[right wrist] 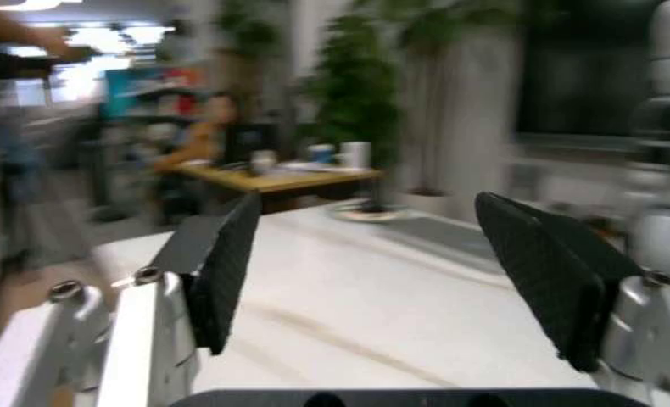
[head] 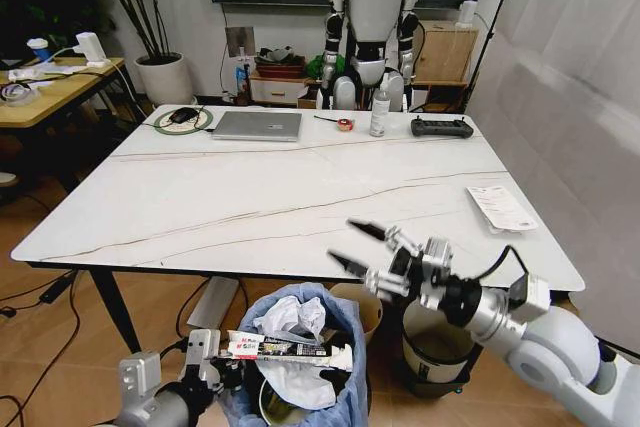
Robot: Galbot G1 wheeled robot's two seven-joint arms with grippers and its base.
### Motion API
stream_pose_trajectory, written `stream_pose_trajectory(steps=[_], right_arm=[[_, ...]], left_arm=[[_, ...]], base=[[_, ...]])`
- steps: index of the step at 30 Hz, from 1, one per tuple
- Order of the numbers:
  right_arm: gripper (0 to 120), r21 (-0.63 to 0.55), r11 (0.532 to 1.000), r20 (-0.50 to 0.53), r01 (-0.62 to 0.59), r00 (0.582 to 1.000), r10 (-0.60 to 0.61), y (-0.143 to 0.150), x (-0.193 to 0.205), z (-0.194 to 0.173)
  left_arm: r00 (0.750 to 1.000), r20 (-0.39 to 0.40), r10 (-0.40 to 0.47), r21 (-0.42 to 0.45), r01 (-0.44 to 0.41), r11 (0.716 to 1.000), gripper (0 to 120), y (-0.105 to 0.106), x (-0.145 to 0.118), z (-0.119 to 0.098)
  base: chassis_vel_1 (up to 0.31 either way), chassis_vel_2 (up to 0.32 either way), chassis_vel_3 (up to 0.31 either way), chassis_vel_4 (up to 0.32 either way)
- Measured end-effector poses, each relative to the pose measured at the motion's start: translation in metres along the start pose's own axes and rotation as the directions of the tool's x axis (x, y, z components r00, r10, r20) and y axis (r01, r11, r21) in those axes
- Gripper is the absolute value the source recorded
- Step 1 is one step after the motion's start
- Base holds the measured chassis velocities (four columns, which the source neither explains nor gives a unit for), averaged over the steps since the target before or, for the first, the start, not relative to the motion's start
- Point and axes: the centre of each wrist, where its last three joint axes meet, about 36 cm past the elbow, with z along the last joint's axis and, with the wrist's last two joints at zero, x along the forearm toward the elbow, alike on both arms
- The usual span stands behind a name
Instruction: Pick up the trash bin and place the trash from the table into it.
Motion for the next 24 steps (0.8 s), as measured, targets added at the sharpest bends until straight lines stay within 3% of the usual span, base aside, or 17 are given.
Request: stream_pose_trajectory(steps=[2,5,7,8,9,12,14,17,24], right_arm=[[86,-0.014,0.978,-0.022,-0.21,0.977,0.21,-0.023,0.0,-0.01],[97,0.035,0.938,-0.094,-0.346,0.933,0.348,-0.046,0.005,-0.015],[99,0.132,0.908,-0.135,-0.397,0.901,0.413,-0.064,0.011,-0.012],[100,0.289,0.873,-0.166,-0.393,0.877,0.451,-0.086,0.023,-0.001],[100,0.289,0.873,-0.166,-0.393,0.877,0.451,-0.086,0.023,-0.001],[100,0.467,0.837,-0.229,-0.286,0.875,0.427,-0.118,0.042,0.015],[100,0.53,0.828,-0.277,-0.183,0.886,0.373,-0.134,0.05,0.02],[100,0.568,0.814,-0.307,-0.121,0.887,0.346,-0.142,0.054,0.02],[100,0.683,0.73,-0.391,0.028,0.858,0.333,-0.169,0.075,0.02]], left_arm=[[1.0,0.003,0.007,-0.003,-0.007,1.0,0,-0.001,-0.001,-0.001],[1.0,0.007,0.013,-0.005,-0.013,1.0,0,-0.002,-0.001,-0.001],[1.0,0.009,0.015,-0.006,-0.014,1.0,0,-0.002,-0.002,-0.002],[1.0,0.011,0.015,-0.009,-0.015,1.0,0,-0.001,-0.002,-0.002],[1.0,0.011,0.015,-0.009,-0.015,1.0,0,-0.001,-0.002,-0.002],[1.0,0.014,0.011,-0.014,-0.011,1.0,0,-0.001,-0.001,-0.002],[1.0,0.016,0.01,-0.015,-0.01,1.0,0,-0.001,-0.001,-0.001],[1.0,0.018,0.008,-0.015,-0.008,1.0,0,-0.001,-0.001,-0.001],[1.0,0.019,0.007,-0.015,-0.007,1.0,0,-0.001,-0.001,0.0]], base=[[0.0,0.0,0.0,0.0],[0.0,0.0,0.0,0.0],[0.0,0.0,0.0,0.0],[0.0,0.0,0.0,0.0],[0.0,0.0,0.0,0.0],[0.0,0.0,0.0,0.0],[0.0,0.0,0.0,0.0],[0.0,0.0,0.0,0.0],[0.0,0.0,0.0,0.0]])
